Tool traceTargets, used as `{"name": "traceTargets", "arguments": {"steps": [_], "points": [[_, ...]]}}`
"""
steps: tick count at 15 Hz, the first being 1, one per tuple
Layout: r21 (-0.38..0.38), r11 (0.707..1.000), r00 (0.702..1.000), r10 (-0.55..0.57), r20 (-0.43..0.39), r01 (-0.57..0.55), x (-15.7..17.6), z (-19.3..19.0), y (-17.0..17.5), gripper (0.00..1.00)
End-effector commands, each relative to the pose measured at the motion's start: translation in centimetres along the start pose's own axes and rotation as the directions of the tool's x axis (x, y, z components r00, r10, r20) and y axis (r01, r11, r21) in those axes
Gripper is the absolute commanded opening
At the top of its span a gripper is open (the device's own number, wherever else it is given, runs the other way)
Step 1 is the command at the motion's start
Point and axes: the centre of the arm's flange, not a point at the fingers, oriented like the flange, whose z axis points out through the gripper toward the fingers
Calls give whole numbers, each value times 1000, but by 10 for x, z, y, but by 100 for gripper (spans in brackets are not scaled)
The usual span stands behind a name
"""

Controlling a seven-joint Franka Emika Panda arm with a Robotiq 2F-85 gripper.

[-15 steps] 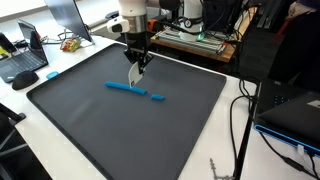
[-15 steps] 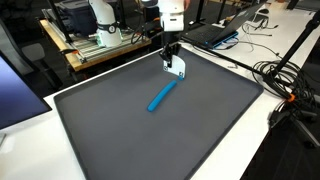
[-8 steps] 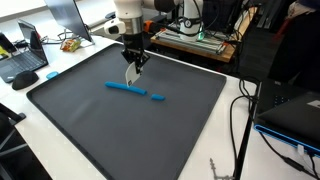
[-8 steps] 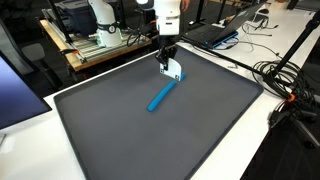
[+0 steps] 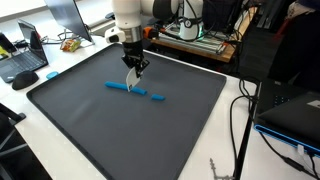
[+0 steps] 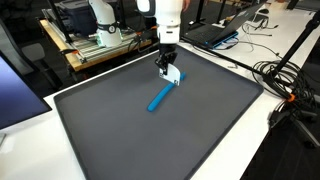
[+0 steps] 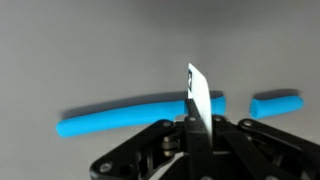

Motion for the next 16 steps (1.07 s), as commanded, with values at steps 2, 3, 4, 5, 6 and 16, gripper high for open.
{"name": "traceTargets", "arguments": {"steps": [2, 3, 4, 5, 6, 16], "points": [[-17, 1000, 1000, 0, 19, 0, 14, 12, 0, 1], [-17, 1000, 1000, -1, 24, 2, 14, 15, -1, 1], [-19, 1000, 1000, -3, 30, 3, 15, 18, -1, 1], [-21, 1000, 999, -3, 35, 4, 15, 22, -2, 1], [-22, 1000, 999, -7, 43, 8, 15, 25, -2, 1], [0, 1000, 997, -18, 81, 18, 10, 57, -7, 1]]}}
